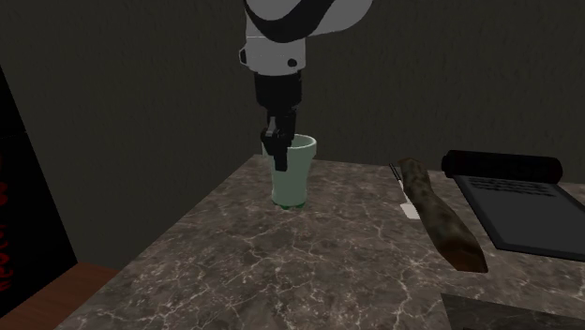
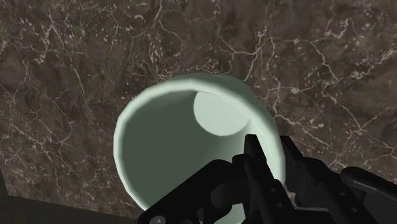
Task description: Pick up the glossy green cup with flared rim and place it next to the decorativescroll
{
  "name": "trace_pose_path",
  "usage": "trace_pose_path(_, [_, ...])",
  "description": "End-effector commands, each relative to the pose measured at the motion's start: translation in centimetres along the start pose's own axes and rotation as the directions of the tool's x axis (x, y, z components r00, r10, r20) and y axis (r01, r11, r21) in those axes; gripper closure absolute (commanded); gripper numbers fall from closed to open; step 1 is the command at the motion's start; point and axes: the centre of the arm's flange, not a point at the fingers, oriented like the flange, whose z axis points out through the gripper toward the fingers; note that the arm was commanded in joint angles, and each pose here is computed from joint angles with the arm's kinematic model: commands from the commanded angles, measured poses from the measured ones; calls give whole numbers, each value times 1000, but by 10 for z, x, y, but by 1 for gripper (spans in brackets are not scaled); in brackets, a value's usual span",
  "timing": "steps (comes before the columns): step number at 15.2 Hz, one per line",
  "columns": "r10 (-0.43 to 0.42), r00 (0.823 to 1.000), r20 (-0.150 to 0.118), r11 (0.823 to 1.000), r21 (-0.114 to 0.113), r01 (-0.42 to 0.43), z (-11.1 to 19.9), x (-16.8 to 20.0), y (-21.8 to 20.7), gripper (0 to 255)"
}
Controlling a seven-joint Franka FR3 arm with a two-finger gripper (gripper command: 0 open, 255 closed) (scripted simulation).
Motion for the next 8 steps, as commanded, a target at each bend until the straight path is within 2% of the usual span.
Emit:
trace_pose_path(1, [0,1000,0,1000,0,0,-11,0,2,255])
trace_pose_path(8, [0,1000,0,1000,0,0,-48,0,7,255])
